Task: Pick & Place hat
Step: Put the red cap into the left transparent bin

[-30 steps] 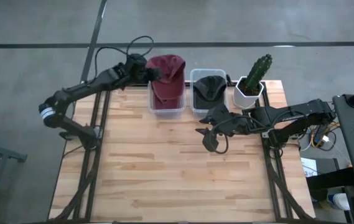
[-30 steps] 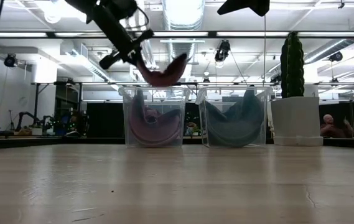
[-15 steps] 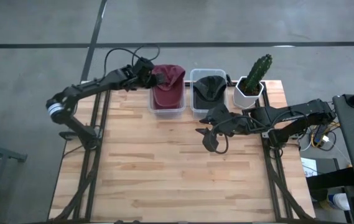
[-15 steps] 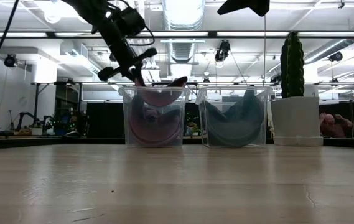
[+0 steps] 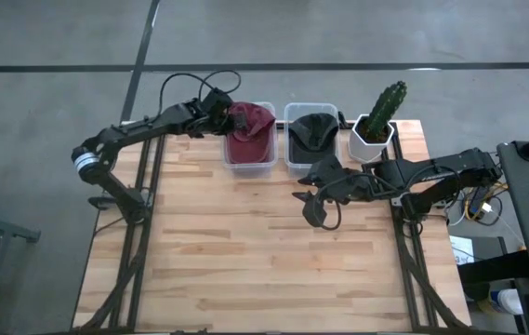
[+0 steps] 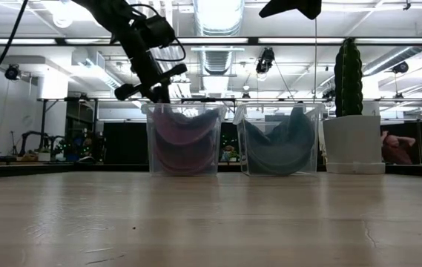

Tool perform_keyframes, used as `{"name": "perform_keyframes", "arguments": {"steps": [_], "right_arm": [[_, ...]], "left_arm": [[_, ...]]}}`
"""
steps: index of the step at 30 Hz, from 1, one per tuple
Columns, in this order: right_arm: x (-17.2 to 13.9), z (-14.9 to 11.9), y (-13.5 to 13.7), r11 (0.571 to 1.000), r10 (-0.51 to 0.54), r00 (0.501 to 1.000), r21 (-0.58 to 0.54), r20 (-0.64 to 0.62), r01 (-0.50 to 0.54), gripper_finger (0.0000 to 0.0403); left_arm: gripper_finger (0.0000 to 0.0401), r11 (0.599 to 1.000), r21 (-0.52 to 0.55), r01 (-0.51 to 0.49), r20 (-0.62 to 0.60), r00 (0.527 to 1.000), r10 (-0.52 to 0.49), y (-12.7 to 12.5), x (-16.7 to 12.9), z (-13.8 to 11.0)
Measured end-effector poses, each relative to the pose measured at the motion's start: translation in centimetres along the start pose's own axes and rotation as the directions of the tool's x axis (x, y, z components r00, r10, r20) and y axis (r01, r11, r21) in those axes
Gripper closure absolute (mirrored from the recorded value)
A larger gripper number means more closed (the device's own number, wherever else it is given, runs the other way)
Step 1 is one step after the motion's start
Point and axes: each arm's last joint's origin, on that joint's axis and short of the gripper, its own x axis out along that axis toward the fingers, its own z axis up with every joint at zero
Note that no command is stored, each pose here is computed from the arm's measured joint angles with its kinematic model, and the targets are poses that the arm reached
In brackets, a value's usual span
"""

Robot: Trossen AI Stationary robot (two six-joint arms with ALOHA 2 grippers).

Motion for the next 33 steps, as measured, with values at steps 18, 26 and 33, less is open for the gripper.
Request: {"name": "perform_keyframes", "arguments": {"steps": [18, 26, 33], "right_arm": [[0.0, 0.0, 0.0, 1.0, 0.001, 1.0, 0.0, 0.0, -0.001, 0.0211], [0.0, 0.0, 0.0, 1.0, 0.001, 1.0, 0.003, 0.001, -0.001, 0.0211], [0.0, 0.0, 0.0, 0.999, 0.002, 1.0, 0.049, 0.001, -0.002, 0.0211]], "left_arm": [[0.0284, 0.996, 0.081, 0.043, -0.063, 0.997, -0.038, 0.0, 0.1, -0.4], [0.0207, 0.997, 0.071, 0.042, -0.092, 0.995, -0.035, 0.3, 0.3, -0.8], [0.0197, 0.99, 0.107, 0.093, -0.04, 0.995, -0.09, -0.8, -1.4, 0.5]]}}
